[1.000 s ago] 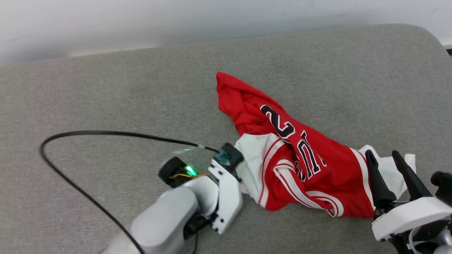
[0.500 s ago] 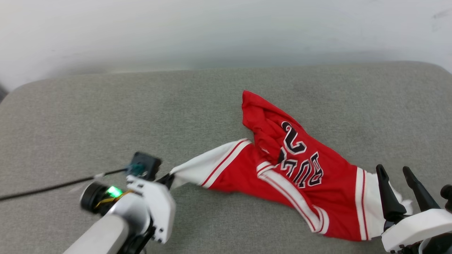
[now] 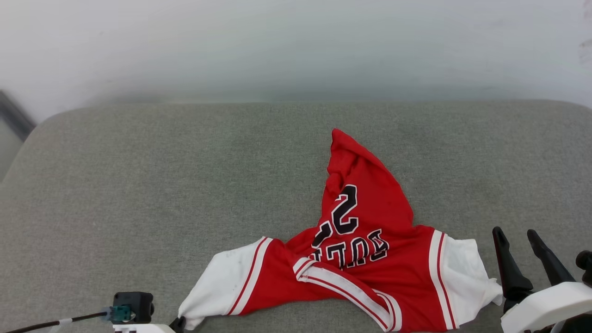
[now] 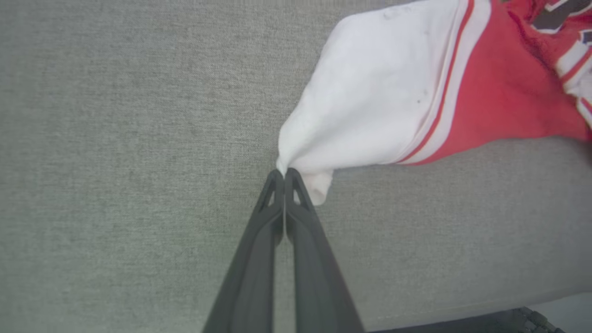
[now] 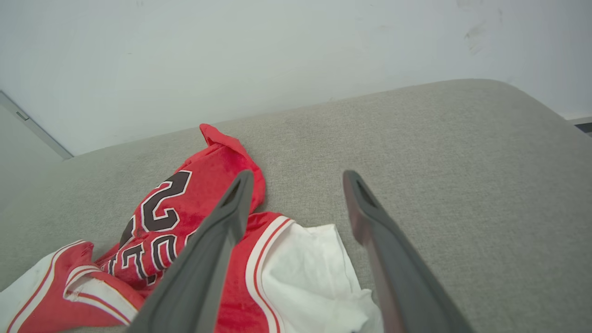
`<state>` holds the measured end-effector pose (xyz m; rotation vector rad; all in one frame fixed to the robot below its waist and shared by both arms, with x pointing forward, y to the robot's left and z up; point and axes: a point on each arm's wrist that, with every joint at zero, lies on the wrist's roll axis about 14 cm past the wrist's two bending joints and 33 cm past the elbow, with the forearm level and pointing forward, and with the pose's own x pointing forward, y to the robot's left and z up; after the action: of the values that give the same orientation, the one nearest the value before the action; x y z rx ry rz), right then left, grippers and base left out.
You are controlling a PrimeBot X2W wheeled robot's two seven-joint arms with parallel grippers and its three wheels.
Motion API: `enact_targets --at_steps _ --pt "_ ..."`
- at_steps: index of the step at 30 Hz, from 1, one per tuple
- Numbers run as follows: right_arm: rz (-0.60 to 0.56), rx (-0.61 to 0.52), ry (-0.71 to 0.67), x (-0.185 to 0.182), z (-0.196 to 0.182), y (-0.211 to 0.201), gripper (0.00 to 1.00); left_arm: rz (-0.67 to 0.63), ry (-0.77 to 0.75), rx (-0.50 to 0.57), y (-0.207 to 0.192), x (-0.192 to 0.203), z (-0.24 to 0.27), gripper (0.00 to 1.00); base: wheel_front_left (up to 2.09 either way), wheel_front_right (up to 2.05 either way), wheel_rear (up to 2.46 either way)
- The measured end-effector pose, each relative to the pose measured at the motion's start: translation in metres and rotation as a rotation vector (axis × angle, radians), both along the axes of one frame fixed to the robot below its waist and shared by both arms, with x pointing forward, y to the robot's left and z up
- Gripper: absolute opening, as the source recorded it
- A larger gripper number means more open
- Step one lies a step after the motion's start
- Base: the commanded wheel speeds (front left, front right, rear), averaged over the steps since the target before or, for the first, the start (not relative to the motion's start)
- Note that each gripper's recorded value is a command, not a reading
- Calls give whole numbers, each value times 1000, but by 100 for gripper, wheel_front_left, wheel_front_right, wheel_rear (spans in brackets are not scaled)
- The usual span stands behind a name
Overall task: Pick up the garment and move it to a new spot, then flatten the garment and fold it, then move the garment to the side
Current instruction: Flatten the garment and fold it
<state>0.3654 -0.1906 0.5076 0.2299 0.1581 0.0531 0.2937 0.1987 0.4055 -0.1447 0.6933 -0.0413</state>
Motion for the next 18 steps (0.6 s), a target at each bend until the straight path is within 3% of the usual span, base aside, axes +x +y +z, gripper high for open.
enact_targets --at_steps 1,12,18 --pt "1 -1 -4 0 1 0 100 13 -11 -21 -3 0 2 100 0 0 0" --pt "-8 7 7 -16 8 -5 100 85 -345 11 9 31 57 100 0 0 0" --pt "-55 48 224 -38 -34 -28 100 97 -558 17 7 47 97 100 0 0 0"
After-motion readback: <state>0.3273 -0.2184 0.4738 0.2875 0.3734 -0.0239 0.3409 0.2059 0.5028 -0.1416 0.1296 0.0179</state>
